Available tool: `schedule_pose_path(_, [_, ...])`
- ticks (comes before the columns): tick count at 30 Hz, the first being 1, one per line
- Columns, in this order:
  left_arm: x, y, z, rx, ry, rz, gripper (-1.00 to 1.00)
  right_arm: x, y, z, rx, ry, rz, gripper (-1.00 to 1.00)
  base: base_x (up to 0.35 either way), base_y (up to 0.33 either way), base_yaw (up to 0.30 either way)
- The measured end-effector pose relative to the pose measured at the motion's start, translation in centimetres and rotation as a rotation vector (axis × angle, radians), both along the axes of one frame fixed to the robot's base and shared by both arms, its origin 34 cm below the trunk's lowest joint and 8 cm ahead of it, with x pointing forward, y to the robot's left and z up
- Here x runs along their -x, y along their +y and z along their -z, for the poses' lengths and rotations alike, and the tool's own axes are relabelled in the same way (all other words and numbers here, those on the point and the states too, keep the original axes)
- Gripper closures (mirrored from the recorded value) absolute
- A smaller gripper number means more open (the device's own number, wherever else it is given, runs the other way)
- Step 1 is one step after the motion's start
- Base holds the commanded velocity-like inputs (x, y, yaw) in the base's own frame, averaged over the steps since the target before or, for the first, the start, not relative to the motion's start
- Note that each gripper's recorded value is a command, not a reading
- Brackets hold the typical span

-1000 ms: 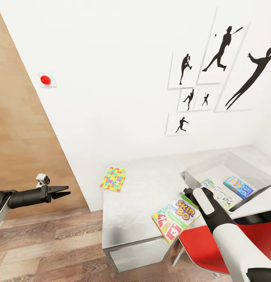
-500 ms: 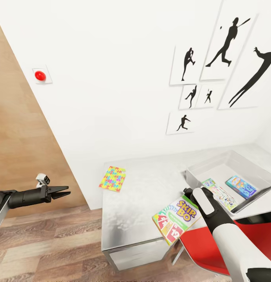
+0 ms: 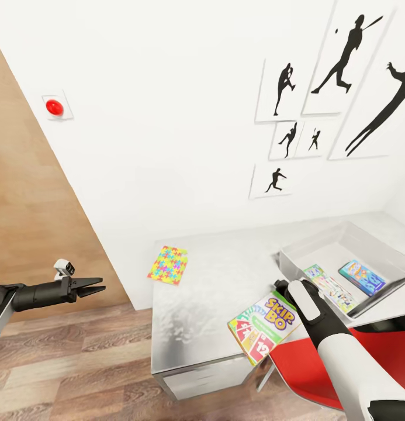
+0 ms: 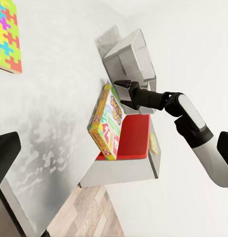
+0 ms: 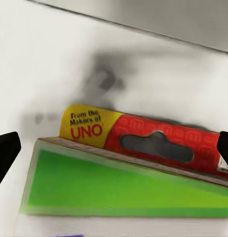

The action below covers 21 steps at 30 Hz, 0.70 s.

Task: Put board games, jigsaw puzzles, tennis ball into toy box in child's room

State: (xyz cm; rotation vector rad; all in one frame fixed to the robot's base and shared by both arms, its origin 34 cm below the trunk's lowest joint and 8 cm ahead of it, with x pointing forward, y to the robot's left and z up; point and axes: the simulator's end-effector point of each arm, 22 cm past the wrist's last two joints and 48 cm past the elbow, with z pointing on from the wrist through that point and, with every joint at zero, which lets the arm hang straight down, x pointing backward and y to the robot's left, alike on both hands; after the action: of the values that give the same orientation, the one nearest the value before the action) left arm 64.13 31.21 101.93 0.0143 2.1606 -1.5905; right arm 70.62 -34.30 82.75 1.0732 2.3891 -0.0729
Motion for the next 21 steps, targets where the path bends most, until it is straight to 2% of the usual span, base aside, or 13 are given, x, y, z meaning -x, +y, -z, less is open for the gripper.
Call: schedule_pose_path(21, [0.02,-0.01,0.08,0.0,0.002,0.0,-1.0,-0.38,0.33,0.0,-0.006,-0.018,-0.013,-1.0,0.013,0.031,0.0])
